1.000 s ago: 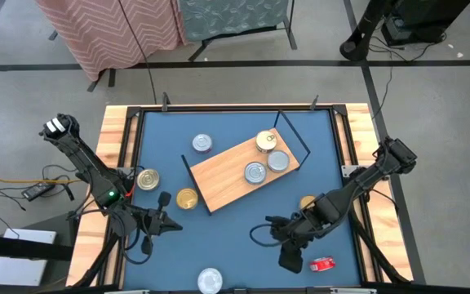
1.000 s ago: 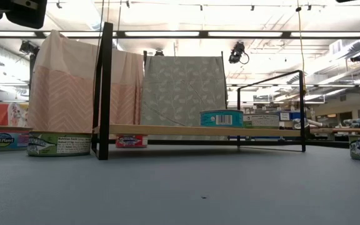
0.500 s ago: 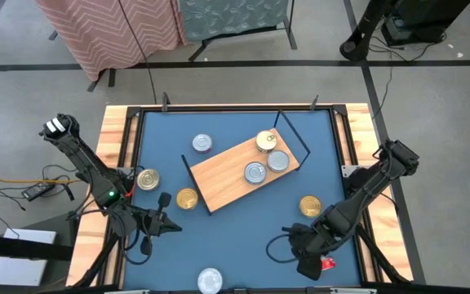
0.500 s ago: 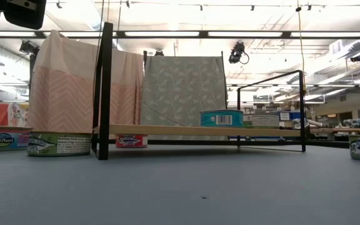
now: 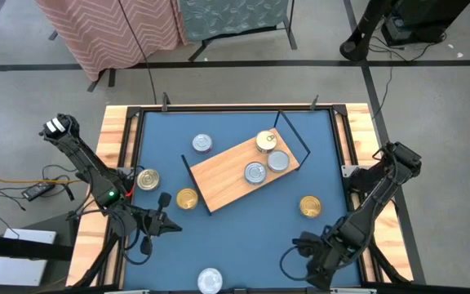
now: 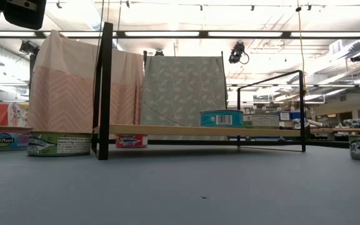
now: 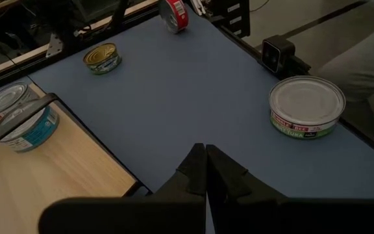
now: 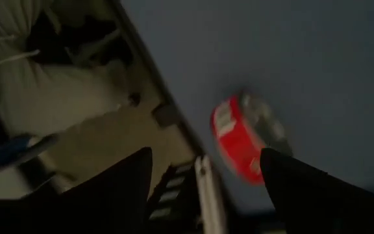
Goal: Stack canned seafood by type on shelf
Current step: Put the red tuna can on the shelf
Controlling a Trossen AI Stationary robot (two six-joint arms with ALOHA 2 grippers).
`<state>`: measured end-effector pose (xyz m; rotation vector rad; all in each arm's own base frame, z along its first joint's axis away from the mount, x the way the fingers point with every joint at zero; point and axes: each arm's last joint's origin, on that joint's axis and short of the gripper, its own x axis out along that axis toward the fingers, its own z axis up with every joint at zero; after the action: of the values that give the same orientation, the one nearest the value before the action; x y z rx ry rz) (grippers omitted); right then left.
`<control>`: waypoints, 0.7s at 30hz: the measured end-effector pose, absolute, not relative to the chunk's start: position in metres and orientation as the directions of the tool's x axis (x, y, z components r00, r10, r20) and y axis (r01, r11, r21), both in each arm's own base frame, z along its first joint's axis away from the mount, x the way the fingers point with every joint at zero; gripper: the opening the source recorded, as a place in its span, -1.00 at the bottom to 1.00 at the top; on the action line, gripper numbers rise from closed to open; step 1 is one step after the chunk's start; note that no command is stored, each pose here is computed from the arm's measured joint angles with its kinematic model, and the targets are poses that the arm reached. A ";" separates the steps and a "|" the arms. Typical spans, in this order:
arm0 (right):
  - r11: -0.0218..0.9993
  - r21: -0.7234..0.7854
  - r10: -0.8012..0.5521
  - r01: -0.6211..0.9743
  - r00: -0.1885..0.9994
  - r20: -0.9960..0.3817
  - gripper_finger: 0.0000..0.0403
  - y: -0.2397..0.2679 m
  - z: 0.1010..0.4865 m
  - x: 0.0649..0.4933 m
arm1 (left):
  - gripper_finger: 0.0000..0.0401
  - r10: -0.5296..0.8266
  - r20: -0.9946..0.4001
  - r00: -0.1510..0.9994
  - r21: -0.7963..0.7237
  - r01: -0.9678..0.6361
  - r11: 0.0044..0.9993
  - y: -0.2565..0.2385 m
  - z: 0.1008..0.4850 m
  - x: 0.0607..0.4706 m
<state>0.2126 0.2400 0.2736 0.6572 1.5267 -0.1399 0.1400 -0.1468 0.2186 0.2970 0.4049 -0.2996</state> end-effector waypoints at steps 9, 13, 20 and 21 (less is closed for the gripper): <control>0.864 0.274 0.203 0.421 0.207 -0.957 0.37 0.237 0.273 0.217 | -0.98 -0.225 -0.425 0.877 0.221 0.342 0.913 -0.147 0.219 0.140; 0.827 0.197 0.147 0.527 0.136 -0.980 0.36 0.229 0.271 0.212 | -0.98 -0.225 -0.425 0.877 0.221 0.342 0.914 -0.147 0.219 0.140; 0.821 0.137 0.159 0.554 0.009 -0.987 0.53 0.226 0.264 0.205 | -0.98 -0.225 -0.425 0.877 0.221 0.342 0.913 -0.147 0.219 0.140; 0.822 0.135 0.164 0.553 -0.004 -0.986 0.56 0.226 0.261 0.204 | -0.98 -0.225 -0.426 0.876 0.221 0.342 0.913 -0.147 0.219 0.140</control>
<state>0.2045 0.2260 0.2610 0.5864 1.5700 -0.3356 0.1400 -0.1468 0.2186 0.2968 0.4051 -0.3003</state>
